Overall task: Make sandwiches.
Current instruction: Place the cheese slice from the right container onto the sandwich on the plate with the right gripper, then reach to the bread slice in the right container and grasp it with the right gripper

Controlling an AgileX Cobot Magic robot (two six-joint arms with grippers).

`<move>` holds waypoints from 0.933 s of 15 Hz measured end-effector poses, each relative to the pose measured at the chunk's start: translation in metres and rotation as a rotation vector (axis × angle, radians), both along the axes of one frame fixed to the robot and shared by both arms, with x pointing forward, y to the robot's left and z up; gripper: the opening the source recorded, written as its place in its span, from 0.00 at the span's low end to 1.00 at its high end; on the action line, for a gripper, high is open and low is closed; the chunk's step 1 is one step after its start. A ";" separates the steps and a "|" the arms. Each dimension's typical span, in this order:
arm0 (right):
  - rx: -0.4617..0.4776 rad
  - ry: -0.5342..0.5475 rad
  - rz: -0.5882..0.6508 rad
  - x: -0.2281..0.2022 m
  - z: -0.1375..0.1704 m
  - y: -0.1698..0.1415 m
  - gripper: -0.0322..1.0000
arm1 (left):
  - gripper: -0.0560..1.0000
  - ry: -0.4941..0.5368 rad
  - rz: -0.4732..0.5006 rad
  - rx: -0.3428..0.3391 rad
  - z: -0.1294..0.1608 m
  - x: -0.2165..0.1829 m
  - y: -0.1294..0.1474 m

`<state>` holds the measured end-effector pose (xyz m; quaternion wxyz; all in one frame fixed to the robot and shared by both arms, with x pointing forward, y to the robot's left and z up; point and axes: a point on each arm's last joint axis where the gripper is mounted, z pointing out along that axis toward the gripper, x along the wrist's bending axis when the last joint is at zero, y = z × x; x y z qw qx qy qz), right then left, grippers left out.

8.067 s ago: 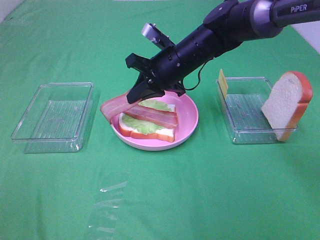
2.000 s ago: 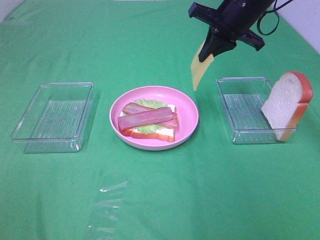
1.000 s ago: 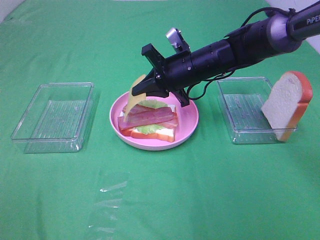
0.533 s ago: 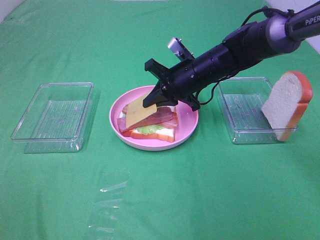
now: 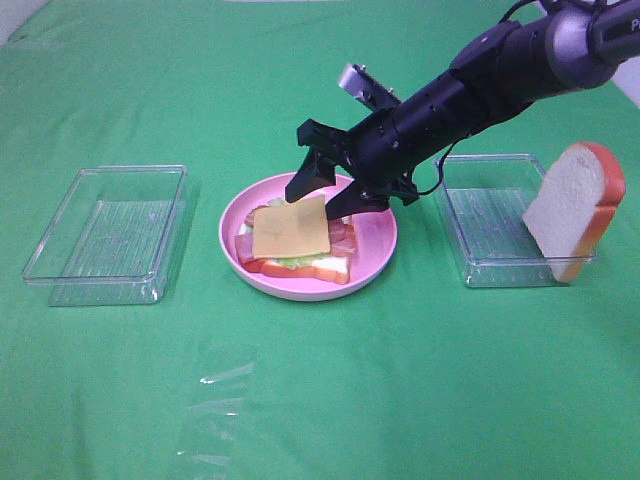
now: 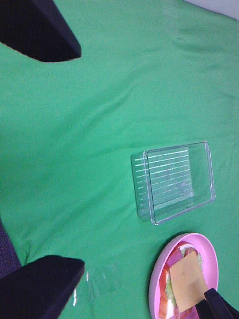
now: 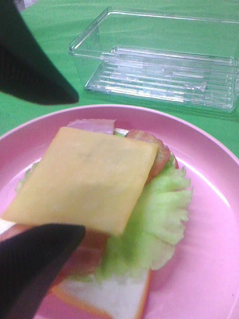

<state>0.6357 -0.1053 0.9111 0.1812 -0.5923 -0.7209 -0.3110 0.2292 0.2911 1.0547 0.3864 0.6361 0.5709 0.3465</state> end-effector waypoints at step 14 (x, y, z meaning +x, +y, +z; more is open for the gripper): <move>-0.648 -0.113 -0.142 -0.023 0.186 -0.097 0.98 | 0.97 0.000 0.000 0.000 0.000 0.000 0.000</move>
